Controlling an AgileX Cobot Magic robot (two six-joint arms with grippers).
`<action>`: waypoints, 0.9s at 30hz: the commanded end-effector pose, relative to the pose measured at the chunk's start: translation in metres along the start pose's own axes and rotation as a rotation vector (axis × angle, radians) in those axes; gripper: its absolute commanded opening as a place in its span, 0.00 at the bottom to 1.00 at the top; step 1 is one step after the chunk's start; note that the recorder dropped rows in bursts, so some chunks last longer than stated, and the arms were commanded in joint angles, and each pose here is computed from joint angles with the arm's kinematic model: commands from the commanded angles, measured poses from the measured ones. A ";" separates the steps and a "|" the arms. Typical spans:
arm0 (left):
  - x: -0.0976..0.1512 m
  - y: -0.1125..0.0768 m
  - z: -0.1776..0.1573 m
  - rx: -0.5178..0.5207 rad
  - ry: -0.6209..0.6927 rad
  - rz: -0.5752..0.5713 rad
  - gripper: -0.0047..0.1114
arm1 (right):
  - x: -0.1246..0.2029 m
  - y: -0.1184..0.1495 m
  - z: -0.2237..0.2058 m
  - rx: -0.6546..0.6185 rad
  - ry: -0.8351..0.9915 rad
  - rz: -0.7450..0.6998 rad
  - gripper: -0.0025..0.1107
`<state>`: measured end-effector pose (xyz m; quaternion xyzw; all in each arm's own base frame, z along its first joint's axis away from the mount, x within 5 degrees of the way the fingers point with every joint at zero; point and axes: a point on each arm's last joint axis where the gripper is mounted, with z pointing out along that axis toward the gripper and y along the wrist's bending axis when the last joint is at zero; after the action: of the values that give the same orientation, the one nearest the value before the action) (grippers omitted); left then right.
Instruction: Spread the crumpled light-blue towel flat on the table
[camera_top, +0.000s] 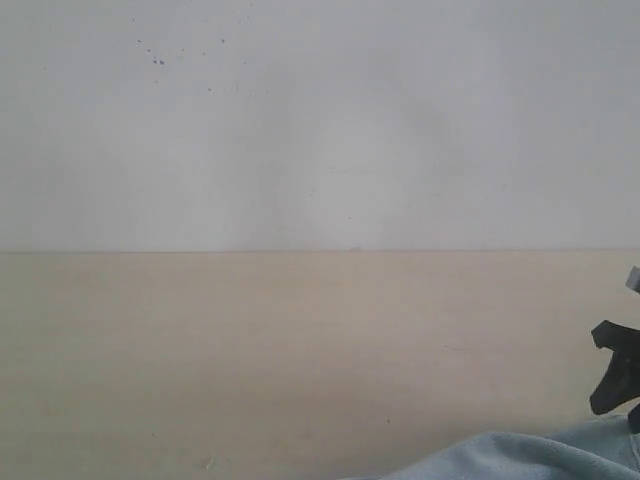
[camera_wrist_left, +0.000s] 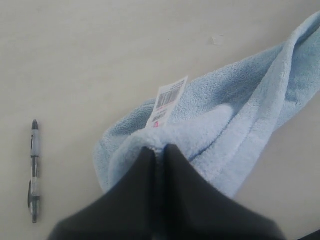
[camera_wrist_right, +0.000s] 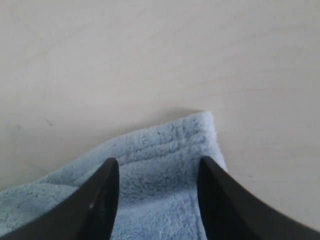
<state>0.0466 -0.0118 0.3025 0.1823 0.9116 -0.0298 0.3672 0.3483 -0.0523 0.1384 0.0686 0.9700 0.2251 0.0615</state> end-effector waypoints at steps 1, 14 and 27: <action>0.001 -0.001 -0.001 0.011 -0.029 0.004 0.07 | -0.001 0.001 -0.002 -0.018 0.000 -0.014 0.44; 0.001 -0.001 -0.001 0.011 -0.029 0.004 0.07 | -0.001 -0.010 -0.003 0.107 -0.004 0.043 0.44; 0.000 -0.001 -0.001 0.011 -0.032 0.004 0.07 | 0.001 -0.011 0.009 0.056 -0.008 0.007 0.37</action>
<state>0.0450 -0.0112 0.3032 0.1817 0.9091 -0.0310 0.3737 0.3470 -0.0583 0.1243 0.0837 0.9767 0.1899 0.0546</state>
